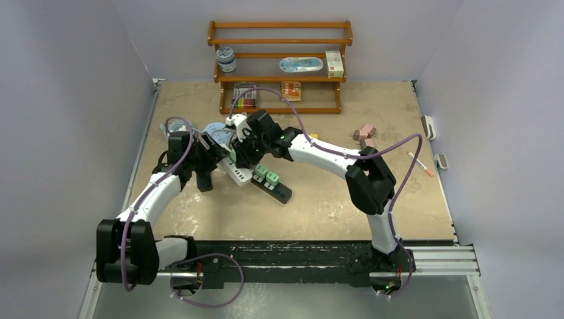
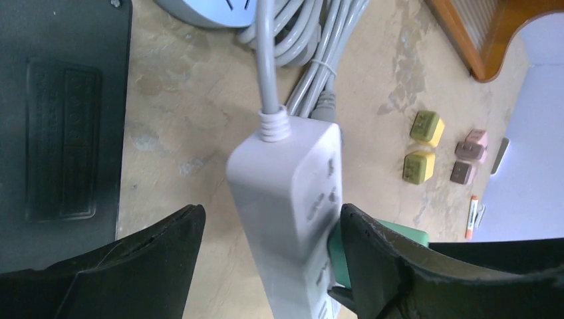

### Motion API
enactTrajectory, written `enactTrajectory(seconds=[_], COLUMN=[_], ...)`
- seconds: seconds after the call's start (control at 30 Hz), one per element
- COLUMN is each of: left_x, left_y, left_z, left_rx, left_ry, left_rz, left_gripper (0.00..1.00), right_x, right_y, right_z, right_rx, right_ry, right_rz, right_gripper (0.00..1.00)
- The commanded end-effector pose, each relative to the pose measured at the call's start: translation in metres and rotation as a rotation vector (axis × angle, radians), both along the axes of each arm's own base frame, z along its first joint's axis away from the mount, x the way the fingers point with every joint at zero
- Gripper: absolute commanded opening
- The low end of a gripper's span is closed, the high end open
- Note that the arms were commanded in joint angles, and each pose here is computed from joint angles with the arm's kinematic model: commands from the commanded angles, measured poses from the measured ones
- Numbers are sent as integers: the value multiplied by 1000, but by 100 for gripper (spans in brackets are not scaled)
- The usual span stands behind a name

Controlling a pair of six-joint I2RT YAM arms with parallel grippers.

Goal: Pull the plug off the socket

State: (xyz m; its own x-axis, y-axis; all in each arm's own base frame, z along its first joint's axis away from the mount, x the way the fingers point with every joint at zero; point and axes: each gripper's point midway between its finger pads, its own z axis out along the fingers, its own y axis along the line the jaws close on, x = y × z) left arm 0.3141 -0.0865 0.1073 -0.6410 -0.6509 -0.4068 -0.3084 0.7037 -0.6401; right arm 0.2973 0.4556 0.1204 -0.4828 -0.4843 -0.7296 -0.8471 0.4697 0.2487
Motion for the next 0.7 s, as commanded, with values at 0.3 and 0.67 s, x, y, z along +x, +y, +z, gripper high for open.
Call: enactTrajectory(seconds=[0.3, 0.67], left_x=[27, 27], left_y=[-4, 47], left_z=[7, -2], left_rx=[-38, 242], left_ry=[-60, 26], left_rz=[61, 187], left_gripper=[46, 0], right_x=[-22, -25], right_y=[24, -15], right_z=[114, 169], right_rx=[351, 476], right_ry=[-53, -130], right_rz=[172, 187], right_gripper=[0, 0])
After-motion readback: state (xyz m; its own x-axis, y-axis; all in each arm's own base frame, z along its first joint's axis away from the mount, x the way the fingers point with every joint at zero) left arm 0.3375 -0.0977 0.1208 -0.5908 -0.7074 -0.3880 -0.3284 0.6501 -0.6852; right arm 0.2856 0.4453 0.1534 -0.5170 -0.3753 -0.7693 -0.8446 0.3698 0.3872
